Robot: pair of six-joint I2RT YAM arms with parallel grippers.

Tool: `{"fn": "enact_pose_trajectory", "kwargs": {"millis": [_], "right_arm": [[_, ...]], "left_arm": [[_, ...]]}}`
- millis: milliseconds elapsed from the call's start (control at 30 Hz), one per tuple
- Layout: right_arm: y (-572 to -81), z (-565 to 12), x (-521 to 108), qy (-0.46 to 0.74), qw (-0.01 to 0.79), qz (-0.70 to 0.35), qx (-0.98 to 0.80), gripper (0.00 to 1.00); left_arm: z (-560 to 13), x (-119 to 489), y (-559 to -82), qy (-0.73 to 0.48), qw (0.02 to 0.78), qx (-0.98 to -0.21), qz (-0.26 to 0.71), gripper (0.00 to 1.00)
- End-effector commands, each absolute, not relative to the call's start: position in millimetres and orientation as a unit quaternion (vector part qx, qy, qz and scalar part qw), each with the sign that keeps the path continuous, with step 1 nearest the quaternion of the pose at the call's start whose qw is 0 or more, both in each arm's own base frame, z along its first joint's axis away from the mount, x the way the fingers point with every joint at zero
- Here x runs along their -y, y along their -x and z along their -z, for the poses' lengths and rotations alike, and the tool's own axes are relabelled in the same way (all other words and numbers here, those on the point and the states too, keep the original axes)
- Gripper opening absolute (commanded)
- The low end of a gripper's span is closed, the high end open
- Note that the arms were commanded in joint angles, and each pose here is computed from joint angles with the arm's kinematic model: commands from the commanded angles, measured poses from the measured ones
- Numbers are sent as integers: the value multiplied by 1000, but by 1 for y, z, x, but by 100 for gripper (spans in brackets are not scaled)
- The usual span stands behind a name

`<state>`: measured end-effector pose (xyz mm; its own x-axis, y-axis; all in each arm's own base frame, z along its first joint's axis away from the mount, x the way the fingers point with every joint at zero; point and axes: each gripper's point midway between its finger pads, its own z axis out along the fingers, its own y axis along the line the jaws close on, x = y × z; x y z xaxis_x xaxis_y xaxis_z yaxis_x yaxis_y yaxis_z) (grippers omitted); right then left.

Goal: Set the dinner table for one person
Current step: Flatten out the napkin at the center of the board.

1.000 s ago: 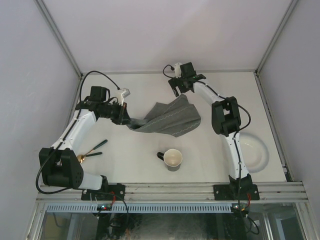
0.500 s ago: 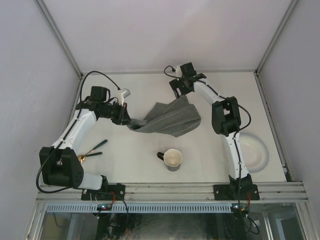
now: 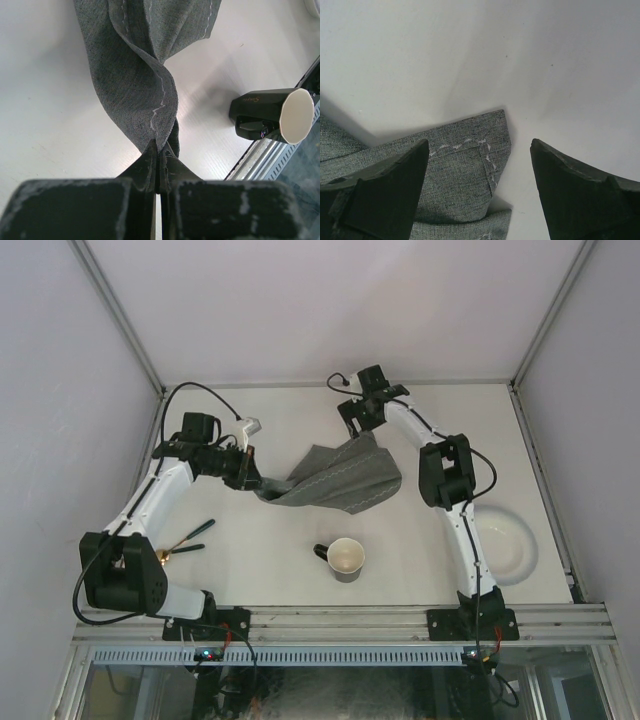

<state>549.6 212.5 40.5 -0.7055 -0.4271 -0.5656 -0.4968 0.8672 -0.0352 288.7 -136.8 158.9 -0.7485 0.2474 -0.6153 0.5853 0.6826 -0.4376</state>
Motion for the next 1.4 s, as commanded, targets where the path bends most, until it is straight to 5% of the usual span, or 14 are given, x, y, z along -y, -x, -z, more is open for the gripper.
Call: {"fn": "enact_pose_trajectory", "kwargs": {"millis": [0, 567, 800, 1000, 1167, 1367], "right_arm": [[-553, -48, -218, 241, 293, -66, -923, 82], [-546, -31, -222, 233, 265, -74, -933, 78], [-546, -30, -227, 237, 267, -80, -930, 52], [-547, -35, -228, 242, 273, -78, -928, 10], [-550, -51, -225, 248, 288, -69, -922, 0], [-549, -119, -219, 257, 346, -62, -900, 0]], "left_arm": [[-173, 140, -295, -249, 281, -865, 333, 0], [-172, 140, -293, -250, 278, -865, 334, 0], [-172, 141, -292, -249, 276, -865, 337, 0], [-171, 142, -292, -248, 275, -865, 338, 0], [-173, 141, -291, -251, 277, -865, 335, 0], [-184, 135, -303, -257, 301, -865, 308, 0]]}}
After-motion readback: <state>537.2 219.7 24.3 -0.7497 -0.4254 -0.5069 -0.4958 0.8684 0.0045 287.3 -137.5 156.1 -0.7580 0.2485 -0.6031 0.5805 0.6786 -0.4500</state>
